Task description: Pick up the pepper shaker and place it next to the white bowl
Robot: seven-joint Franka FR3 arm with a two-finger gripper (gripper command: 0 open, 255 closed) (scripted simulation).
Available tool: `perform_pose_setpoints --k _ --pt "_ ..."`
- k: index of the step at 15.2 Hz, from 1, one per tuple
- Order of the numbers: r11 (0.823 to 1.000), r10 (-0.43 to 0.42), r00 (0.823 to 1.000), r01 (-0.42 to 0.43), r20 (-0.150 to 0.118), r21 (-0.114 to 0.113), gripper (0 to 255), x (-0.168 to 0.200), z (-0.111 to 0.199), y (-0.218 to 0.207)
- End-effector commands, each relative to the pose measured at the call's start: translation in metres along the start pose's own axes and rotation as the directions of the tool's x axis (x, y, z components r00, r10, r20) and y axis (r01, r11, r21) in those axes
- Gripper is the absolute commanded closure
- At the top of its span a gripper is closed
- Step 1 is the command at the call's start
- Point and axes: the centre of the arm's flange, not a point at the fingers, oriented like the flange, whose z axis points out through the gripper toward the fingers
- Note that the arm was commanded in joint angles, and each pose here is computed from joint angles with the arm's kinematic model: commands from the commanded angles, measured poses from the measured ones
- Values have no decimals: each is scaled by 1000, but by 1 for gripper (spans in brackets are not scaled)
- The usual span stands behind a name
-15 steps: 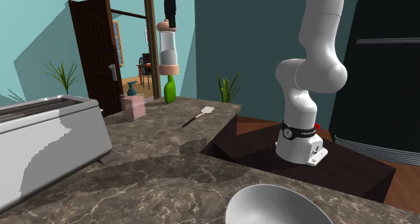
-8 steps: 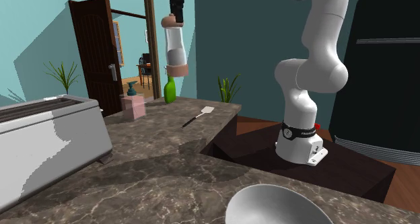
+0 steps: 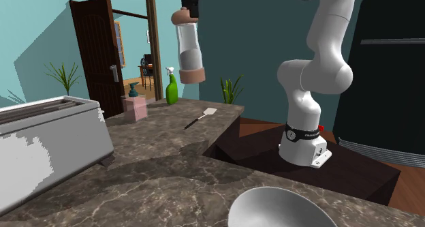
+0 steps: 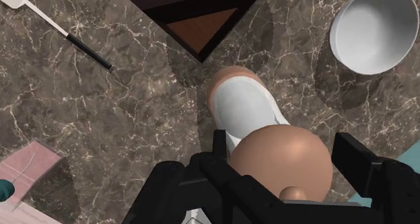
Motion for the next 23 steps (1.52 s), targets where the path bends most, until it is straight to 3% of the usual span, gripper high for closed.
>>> perform_pose_setpoints --k 1,12,23 --pt "1000 2 1000 -2 0 0 255 -5 4 -26" --pt "1000 2 1000 -2 0 0 255 -30 21 -168" --pt "1000 2 1000 -2 0 0 255 -30 74 -167"
